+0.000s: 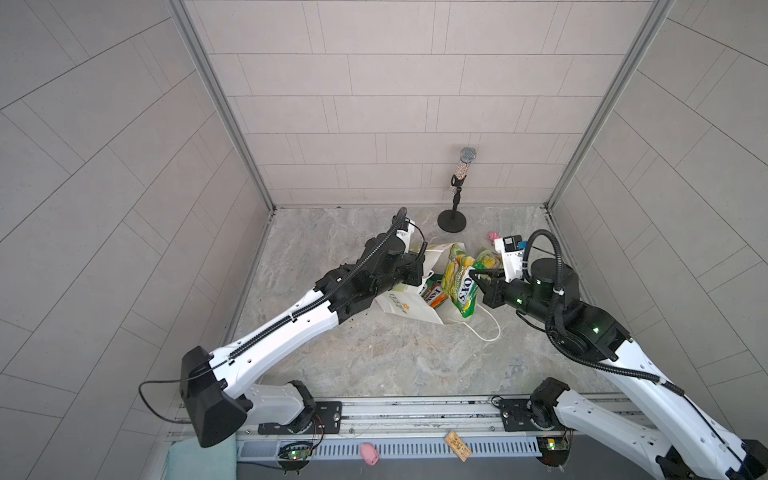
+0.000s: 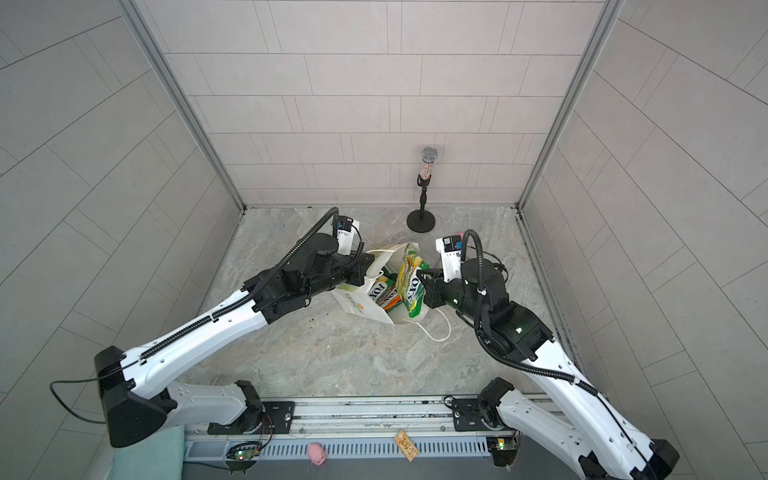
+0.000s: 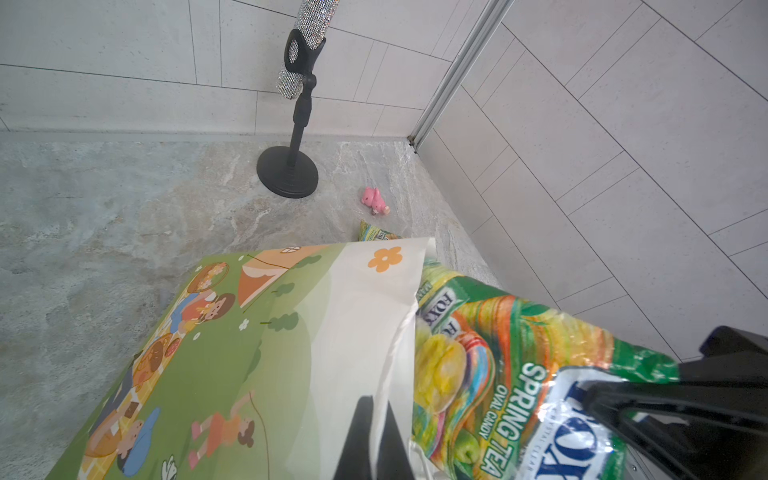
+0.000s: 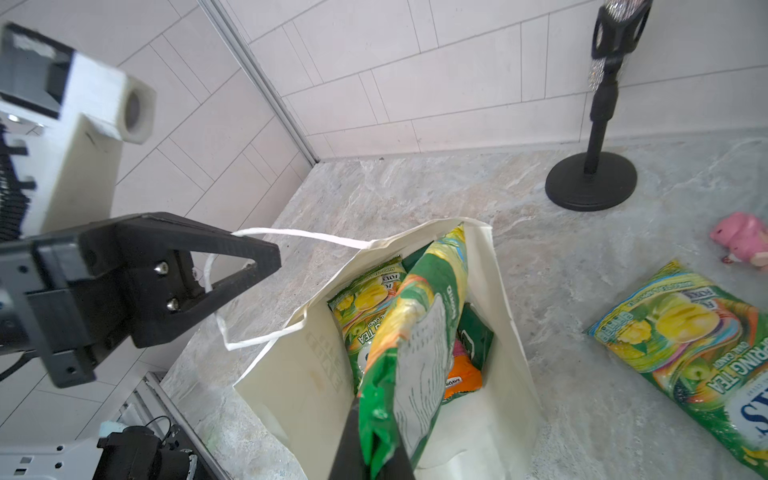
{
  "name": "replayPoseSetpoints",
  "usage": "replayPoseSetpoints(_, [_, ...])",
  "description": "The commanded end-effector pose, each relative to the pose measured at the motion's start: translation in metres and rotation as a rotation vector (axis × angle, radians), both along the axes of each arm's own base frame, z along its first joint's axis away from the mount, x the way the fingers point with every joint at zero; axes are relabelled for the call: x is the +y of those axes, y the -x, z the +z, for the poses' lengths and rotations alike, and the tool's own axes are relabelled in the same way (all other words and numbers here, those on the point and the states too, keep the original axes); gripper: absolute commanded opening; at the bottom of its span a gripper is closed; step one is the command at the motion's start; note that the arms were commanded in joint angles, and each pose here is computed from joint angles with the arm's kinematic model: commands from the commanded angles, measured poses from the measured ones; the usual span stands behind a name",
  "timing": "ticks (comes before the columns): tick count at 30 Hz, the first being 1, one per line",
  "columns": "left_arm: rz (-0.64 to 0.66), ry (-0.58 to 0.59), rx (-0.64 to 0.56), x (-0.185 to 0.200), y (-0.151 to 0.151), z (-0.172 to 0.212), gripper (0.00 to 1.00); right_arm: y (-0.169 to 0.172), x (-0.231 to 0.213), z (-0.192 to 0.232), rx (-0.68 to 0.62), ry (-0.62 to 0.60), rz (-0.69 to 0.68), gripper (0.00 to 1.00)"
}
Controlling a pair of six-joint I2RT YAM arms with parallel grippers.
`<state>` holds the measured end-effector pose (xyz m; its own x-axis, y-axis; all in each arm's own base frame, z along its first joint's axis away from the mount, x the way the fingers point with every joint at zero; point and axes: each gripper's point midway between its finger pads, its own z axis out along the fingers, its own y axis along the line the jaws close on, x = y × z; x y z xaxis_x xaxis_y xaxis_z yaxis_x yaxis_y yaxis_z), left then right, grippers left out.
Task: Take the snacks out of the paper bag
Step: 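Pull the green packet out of the bag with the right gripper, then carry the green packet past the first packet, farther from the robot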
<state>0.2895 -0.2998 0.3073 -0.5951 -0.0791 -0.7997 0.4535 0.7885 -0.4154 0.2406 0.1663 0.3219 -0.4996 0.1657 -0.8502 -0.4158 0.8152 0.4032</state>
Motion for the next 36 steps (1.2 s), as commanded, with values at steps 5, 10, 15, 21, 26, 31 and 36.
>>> replayPoseSetpoints(5, [0.006,0.021,-0.019,0.005,0.002,0.009,0.00,0.003,-0.029,0.032,-0.124,0.014,-0.100,0.00])
replayPoseSetpoints(10, [0.004,0.021,-0.019,0.005,0.002,0.009,0.00,0.007,-0.048,0.042,-0.173,0.022,-0.170,0.00])
replayPoseSetpoints(15, [-0.001,0.023,-0.018,0.004,0.003,0.008,0.00,0.008,-0.073,0.042,-0.180,0.053,-0.288,0.00])
replayPoseSetpoints(21, [-0.002,0.023,-0.020,0.005,0.004,0.008,0.00,0.012,-0.108,0.040,-0.187,0.083,-0.451,0.00])
replayPoseSetpoints(26, [-0.005,0.025,-0.019,0.005,0.005,0.008,0.00,0.004,-0.125,0.027,-0.132,0.155,-0.553,0.00])
replayPoseSetpoints(31, [-0.011,0.029,-0.020,0.005,0.006,0.009,0.00,-0.014,-0.142,0.008,-0.065,0.203,-0.632,0.00])
replayPoseSetpoints(36, [-0.014,0.030,-0.023,0.005,0.007,0.009,0.00,-0.045,-0.163,-0.022,0.013,0.141,-0.683,0.00])
